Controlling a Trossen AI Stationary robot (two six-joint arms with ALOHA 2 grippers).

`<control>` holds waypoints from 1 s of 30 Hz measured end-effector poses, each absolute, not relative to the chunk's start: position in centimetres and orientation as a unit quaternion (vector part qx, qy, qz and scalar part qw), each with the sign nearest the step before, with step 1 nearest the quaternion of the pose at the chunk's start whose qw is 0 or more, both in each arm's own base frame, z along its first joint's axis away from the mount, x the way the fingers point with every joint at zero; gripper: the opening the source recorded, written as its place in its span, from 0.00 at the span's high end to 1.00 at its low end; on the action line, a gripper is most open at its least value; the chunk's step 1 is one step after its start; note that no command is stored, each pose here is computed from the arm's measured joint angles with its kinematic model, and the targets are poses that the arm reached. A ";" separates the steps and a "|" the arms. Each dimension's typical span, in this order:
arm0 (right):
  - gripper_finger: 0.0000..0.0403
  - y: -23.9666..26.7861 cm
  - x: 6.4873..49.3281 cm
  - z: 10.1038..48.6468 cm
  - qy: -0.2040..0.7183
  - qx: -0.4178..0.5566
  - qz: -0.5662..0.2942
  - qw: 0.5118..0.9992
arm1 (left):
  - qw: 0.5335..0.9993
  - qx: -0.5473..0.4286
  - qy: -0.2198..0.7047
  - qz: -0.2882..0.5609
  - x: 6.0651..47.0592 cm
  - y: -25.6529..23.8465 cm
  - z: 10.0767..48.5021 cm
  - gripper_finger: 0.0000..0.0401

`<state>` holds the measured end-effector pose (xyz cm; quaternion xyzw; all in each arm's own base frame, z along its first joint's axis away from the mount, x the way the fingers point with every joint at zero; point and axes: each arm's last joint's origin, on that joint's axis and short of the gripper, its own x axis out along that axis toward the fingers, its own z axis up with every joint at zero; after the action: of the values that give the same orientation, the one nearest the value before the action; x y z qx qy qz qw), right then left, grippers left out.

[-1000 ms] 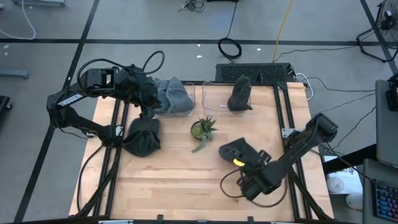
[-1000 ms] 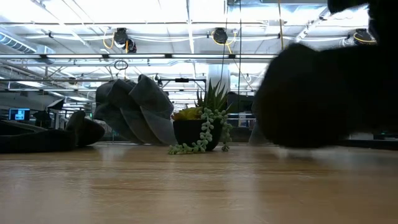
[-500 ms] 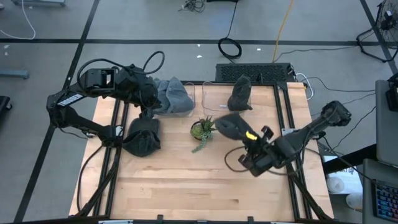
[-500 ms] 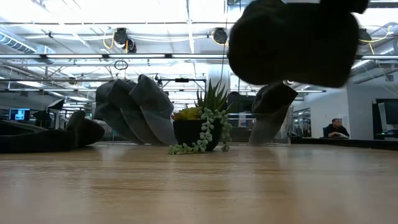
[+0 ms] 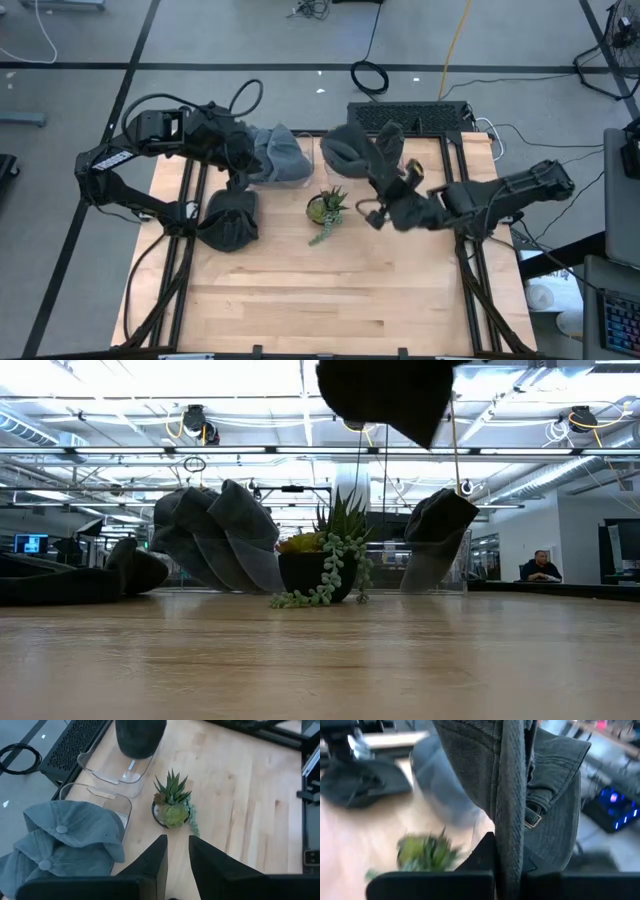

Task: Pick & Place hat
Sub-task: Put the right black cap into the right transparent bin

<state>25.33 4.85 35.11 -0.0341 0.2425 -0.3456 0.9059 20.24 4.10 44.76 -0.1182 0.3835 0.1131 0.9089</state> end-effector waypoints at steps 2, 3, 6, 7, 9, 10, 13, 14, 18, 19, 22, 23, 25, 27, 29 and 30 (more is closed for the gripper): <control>1.00 4.2 25.7 36.0 0.220 -0.051 -0.343 0.912 | 0.912 -0.126 0.372 0.116 20.4 4.1 44.9 0.79; 1.00 3.9 26.0 36.5 0.207 -0.061 -0.342 0.915 | 0.914 -0.132 0.364 0.118 20.5 4.1 45.0 0.79; 1.00 3.3 26.3 37.9 0.168 -0.087 -0.342 0.921 | 0.924 -0.143 0.333 0.121 20.7 4.2 45.5 0.79; 1.00 3.1 26.5 38.3 0.155 -0.096 -0.343 0.922 | 0.928 -0.144 0.323 0.121 20.8 4.2 45.7 0.79; 1.00 2.8 26.7 39.2 0.133 -0.113 -0.345 0.922 | 0.934 -0.146 0.302 0.121 21.1 4.3 46.0 0.79; 1.00 2.7 26.6 39.5 0.126 -0.123 -0.345 0.922 | 0.937 -0.146 0.293 0.120 21.2 4.3 46.2 0.79; 1.00 2.0 26.8 40.3 0.101 -0.134 -0.337 0.926 | 0.951 -0.128 0.256 0.114 21.6 4.4 46.8 0.79; 1.00 1.8 26.9 40.5 0.096 -0.136 -0.331 0.929 | 0.957 -0.113 0.243 0.112 21.8 4.4 47.1 0.79; 1.00 0.5 27.0 40.8 0.083 -0.126 -0.301 0.942 | 0.974 -0.005 0.196 0.114 22.2 4.6 48.1 0.79; 1.00 0.2 26.9 40.9 0.078 -0.119 -0.295 0.945 | 0.975 0.025 0.187 0.117 22.3 4.7 48.4 0.79; 1.00 -0.6 26.7 41.1 0.071 -0.103 -0.281 0.952 | 0.971 0.107 0.165 0.135 22.5 4.9 49.0 0.79; 1.00 -0.9 26.7 41.2 0.067 -0.097 -0.279 0.953 | 0.968 0.132 0.160 0.142 22.5 5.0 49.2 0.79; 1.00 -1.4 26.8 41.1 0.066 -0.088 -0.273 0.956 | 0.959 0.184 0.155 0.152 22.5 5.1 49.5 0.79; 1.00 -1.9 26.8 41.1 0.064 -0.078 -0.266 0.959 | 0.946 0.235 0.155 0.158 22.6 5.2 49.7 0.79; 1.00 -2.1 26.8 41.2 0.059 -0.066 -0.258 0.962 | 0.933 0.282 0.157 0.161 22.6 5.2 49.9 0.79; 1.00 -2.3 26.7 41.2 0.057 -0.059 -0.257 0.963 | 0.927 0.301 0.157 0.162 22.6 5.2 49.9 0.79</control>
<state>26.75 -2.29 41.16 -0.0591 0.0570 -0.2566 0.9630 22.59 5.23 49.93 0.3009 0.1570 0.1618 0.9266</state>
